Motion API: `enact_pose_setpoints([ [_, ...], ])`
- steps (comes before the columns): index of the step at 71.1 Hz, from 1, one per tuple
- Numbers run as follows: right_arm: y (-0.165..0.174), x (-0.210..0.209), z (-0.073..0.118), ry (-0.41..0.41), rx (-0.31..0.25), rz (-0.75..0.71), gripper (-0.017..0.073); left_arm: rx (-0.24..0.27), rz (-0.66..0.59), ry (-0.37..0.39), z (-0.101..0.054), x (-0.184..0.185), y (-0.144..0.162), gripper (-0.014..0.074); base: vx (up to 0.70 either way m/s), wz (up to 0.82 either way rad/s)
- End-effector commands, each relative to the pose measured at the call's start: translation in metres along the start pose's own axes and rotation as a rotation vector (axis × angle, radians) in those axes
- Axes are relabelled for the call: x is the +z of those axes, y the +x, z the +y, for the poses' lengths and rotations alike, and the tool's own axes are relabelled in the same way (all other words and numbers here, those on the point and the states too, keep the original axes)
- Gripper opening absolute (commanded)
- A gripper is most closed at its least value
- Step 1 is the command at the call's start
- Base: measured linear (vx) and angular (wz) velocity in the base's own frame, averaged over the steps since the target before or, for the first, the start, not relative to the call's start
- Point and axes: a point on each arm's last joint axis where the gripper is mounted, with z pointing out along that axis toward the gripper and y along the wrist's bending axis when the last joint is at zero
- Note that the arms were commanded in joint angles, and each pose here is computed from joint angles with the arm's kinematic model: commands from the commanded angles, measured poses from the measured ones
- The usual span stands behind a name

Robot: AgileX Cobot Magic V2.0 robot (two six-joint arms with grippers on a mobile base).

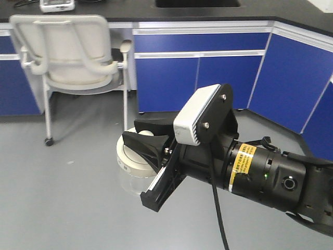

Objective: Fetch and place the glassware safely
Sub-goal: 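Carry the jar in the right gripper while driving across the lab, then hold the jar above the black bench with the right gripper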

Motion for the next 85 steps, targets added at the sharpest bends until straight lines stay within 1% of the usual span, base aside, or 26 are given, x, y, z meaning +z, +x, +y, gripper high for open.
enact_pose_setpoints([
  [1,-0.0244,-0.0067,0.0025,-0.028,-0.005,-0.130,-0.0004,-0.011,-0.088,-0.003,0.0012,-0.0008,-0.0147,-0.0007,0.30,-0.37],
  [19,-0.0244,-0.0067,0.0025,-0.028,-0.005,-0.130,-0.0004,-0.011,-0.088,-0.003,0.0012,-0.0008,-0.0147,-0.0007,0.26,-0.54],
  [85,-0.0244,-0.0067,0.0025,-0.028,-0.005,-0.130,-0.0004,-0.011,-0.088,-0.003,0.0012,-0.0008,-0.0147,-0.0007,0.19,-0.76],
])
